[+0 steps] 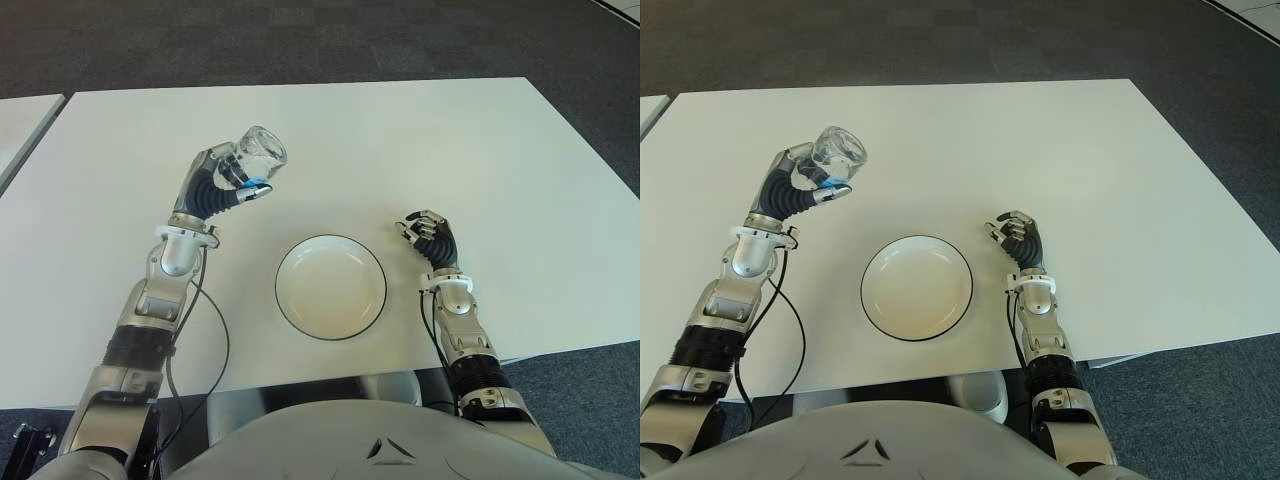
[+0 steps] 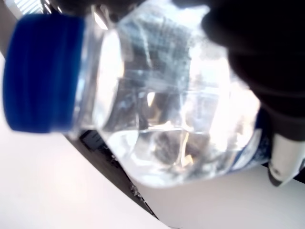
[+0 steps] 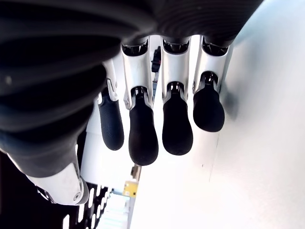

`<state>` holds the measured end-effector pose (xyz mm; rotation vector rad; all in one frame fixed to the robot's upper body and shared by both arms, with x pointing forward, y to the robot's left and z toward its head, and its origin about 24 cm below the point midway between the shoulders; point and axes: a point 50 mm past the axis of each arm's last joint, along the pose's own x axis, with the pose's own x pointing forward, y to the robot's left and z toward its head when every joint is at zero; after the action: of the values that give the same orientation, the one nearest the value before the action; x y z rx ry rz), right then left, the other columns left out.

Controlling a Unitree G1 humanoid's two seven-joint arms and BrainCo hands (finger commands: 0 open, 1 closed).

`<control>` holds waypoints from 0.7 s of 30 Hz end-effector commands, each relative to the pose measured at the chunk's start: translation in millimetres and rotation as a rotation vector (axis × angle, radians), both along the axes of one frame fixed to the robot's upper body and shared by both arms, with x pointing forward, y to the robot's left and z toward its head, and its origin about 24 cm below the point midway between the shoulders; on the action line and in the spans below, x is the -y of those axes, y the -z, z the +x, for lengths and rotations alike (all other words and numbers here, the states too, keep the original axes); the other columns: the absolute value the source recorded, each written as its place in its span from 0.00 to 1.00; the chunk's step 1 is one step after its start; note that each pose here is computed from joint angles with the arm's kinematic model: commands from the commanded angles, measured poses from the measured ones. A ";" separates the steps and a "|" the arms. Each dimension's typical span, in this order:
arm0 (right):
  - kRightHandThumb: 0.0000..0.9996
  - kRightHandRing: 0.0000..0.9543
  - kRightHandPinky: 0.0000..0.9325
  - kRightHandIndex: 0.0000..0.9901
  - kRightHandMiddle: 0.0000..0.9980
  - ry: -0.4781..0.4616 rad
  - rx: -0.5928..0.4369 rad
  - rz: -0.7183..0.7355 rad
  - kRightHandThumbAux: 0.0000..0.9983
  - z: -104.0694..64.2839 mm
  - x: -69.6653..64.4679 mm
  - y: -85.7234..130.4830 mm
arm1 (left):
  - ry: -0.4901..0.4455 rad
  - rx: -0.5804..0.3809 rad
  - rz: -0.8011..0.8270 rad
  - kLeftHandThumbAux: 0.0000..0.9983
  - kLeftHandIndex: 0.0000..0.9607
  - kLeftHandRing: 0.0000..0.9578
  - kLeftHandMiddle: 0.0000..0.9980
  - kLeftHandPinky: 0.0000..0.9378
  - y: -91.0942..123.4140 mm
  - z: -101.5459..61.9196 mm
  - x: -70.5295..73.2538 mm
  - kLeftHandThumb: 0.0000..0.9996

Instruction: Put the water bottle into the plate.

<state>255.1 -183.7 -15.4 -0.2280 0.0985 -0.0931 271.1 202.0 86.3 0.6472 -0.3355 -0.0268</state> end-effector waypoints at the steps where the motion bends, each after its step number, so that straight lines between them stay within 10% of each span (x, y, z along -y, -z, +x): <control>1: 0.71 0.72 0.74 0.44 0.70 0.009 -0.083 0.014 0.73 -8.6 0.6 14.4 | 0.024 0.019 0.010 0.67 0.41 0.91 0.53 0.88 -5.2 -5.4 9.0 0.85; 21: 0.71 0.73 0.75 0.44 0.70 0.001 -0.084 0.013 0.73 -7.4 -1.0 14.7 | 0.234 0.139 0.287 0.67 0.42 0.91 0.53 0.87 -11.9 -29.9 67.0 0.85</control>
<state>255.6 -182.9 -15.4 -0.2288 0.0983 -0.0879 245.8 145.6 103.2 0.8369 -0.5396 -0.1971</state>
